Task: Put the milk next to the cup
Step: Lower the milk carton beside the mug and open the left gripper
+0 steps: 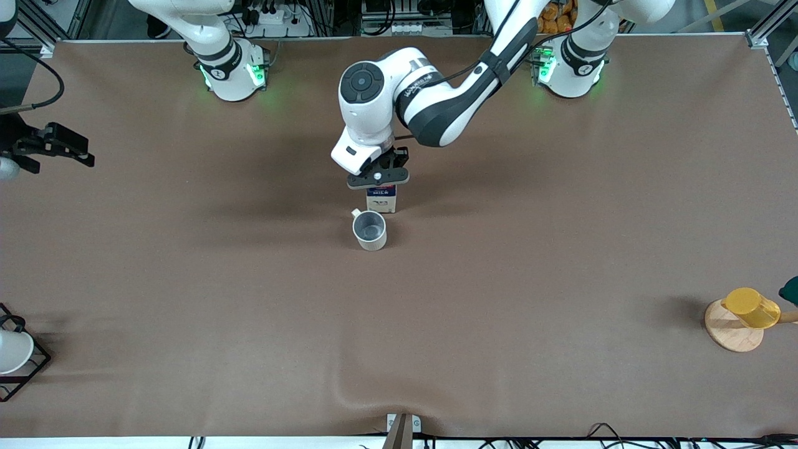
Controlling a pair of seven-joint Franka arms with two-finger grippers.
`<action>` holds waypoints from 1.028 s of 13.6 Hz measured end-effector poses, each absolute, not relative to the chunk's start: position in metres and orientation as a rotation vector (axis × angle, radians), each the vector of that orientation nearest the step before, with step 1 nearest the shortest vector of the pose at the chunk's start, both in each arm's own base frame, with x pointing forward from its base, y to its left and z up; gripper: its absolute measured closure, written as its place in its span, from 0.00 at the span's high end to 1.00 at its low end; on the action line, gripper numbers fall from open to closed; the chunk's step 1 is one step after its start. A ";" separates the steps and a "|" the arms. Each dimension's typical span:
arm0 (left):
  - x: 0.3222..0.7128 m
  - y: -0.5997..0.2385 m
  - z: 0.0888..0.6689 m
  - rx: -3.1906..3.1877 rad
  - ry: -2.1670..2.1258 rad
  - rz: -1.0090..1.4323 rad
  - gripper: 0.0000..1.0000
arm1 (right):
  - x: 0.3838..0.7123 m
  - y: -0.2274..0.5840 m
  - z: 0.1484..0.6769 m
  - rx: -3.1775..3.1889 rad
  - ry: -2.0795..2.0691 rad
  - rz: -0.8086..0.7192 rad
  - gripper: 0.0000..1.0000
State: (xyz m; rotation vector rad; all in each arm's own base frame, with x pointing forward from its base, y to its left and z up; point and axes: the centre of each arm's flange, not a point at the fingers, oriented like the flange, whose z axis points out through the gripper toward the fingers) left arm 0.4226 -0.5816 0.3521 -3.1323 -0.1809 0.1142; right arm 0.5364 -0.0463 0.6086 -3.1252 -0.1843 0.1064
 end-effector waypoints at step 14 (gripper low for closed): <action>0.424 -0.593 0.348 -3.155 -0.175 0.079 0.43 | 0.521 -0.054 0.623 -3.117 -0.155 0.166 1.00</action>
